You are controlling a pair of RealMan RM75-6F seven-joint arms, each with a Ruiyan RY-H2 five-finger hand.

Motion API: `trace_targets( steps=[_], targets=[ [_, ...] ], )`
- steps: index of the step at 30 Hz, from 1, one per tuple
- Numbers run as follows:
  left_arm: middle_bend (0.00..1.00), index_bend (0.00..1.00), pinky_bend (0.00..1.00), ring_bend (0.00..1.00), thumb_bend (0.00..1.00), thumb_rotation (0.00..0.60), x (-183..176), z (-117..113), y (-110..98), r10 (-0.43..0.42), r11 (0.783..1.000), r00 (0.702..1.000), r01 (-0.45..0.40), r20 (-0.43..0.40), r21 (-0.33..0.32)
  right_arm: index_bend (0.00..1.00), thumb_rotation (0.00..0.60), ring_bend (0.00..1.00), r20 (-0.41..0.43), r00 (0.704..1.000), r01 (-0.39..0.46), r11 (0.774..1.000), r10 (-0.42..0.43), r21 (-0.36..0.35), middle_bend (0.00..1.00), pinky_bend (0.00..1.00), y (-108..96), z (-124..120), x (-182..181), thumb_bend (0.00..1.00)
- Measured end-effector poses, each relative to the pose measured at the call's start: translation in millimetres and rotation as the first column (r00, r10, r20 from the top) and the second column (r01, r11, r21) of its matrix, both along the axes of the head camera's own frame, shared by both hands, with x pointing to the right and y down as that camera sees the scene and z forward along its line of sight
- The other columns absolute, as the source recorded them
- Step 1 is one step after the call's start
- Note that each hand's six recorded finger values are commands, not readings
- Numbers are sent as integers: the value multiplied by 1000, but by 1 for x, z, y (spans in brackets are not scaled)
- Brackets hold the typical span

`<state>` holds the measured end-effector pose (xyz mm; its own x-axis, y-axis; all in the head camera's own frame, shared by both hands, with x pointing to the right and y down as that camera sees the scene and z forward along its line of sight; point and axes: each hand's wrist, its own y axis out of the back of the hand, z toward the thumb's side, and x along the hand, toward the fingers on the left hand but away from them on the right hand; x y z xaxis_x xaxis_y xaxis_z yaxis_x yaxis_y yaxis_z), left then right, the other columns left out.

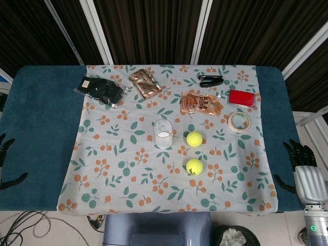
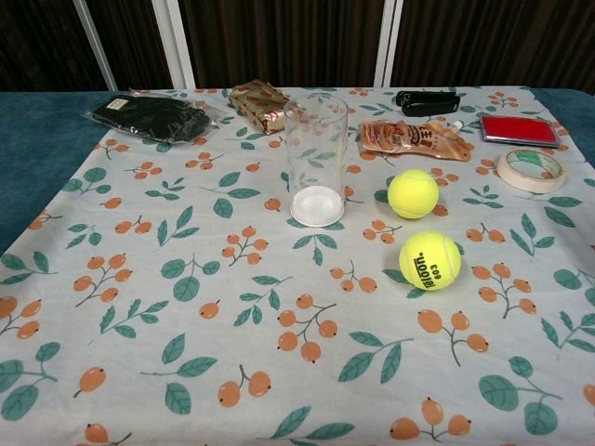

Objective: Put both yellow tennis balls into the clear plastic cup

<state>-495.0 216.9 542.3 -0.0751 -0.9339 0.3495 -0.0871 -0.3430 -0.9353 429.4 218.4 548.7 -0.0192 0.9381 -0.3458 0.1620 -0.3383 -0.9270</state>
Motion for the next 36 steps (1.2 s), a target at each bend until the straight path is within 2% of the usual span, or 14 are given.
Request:
trace_targets(
  steps=[12,19,25,28,31,36],
  targets=[
    [0,132,33,0,22,600,6,0,4,19,1000,1000,-19,4,-13,81,600,0,8,1000,-8,1000,8,-30,0,0,0,5,0,315],
    [0,126,32,0,13,600,3,-2,5,8,1000,1000,-9,-20,-22,81,600,0,12,1000,-26,999,26,-29,0,0,-3,0,5,314],
    [0,126,31,0,13,600,4,-7,7,20,1000,1000,-20,-21,-13,81,600,0,28,999,-30,998,32,-58,0,0,-1,3,7,290],
    [0,126,31,0,13,600,5,-8,8,34,999,999,-34,-14,-14,81,600,0,37,998,-37,995,41,-94,0,0,0,7,10,270],
    [0,126,31,0,13,600,5,-7,8,31,999,999,-31,-12,-16,81,600,0,85,994,-50,987,63,-152,0,0,2,11,9,269],
    [0,112,31,0,13,600,6,-5,6,32,999,999,-32,-7,-22,81,600,0,146,987,-23,963,64,-269,0,0,1,21,2,269]
  ],
)
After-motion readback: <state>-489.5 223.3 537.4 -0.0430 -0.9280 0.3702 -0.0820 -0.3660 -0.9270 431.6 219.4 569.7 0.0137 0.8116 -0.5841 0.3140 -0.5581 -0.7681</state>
